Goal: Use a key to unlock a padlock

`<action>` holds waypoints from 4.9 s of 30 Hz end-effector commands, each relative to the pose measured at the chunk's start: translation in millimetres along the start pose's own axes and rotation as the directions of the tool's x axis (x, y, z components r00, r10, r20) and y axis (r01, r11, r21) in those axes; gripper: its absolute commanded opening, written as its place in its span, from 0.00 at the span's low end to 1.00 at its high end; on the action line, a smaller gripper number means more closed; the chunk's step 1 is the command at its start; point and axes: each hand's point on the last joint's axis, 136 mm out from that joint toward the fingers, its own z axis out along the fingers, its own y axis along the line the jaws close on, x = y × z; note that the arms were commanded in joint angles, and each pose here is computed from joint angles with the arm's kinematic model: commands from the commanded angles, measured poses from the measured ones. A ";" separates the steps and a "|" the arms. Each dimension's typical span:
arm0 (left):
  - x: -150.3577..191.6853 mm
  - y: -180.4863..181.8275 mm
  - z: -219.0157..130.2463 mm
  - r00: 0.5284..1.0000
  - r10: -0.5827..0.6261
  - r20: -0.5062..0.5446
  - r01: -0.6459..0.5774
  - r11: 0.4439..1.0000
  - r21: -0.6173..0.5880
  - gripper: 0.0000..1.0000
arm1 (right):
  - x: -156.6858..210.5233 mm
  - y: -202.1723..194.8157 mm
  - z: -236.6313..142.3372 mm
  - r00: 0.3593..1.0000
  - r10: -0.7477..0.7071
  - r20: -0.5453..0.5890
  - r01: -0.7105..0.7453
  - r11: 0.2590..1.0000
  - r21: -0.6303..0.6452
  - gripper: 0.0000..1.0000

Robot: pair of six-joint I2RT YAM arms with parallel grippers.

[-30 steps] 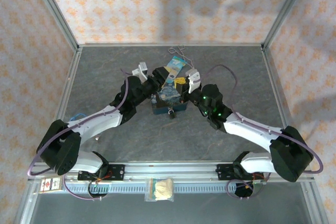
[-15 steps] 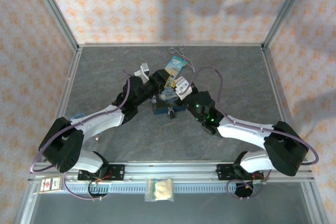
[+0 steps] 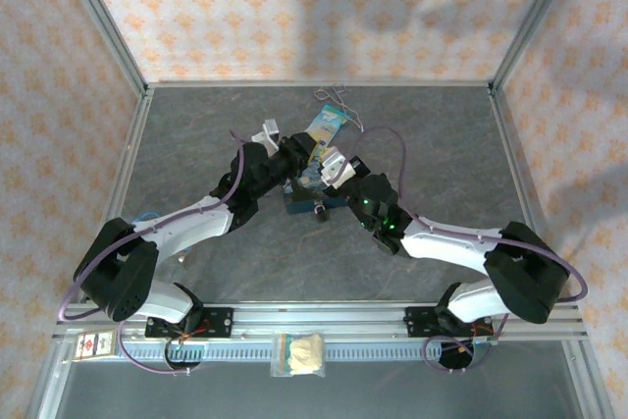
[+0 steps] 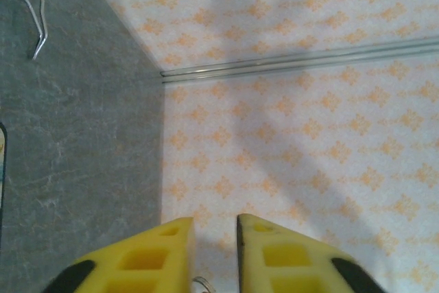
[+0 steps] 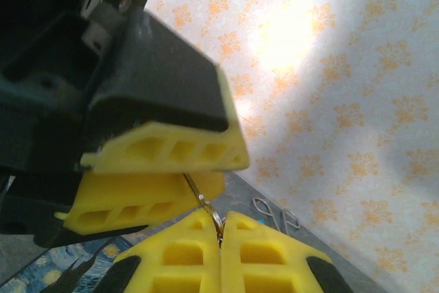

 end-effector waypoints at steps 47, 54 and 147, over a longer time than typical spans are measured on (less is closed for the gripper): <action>0.6 -88.1 -60.3 0.786 0.582 0.208 -0.614 0.696 0.374 0.00 | -98.1 -12.3 -24.2 0.402 0.880 -0.253 -0.696 0.114 -0.709 0.37; -0.6 -86.3 -58.8 0.788 0.579 0.209 -0.612 0.701 0.366 0.00 | -97.1 -13.2 -25.4 0.404 0.882 -0.242 -0.696 0.125 -0.707 0.37; 17.3 -50.2 -47.6 0.808 0.587 0.038 -0.552 0.735 0.394 0.24 | -50.2 10.6 -6.3 0.477 0.769 -0.426 -0.807 0.191 -0.559 0.00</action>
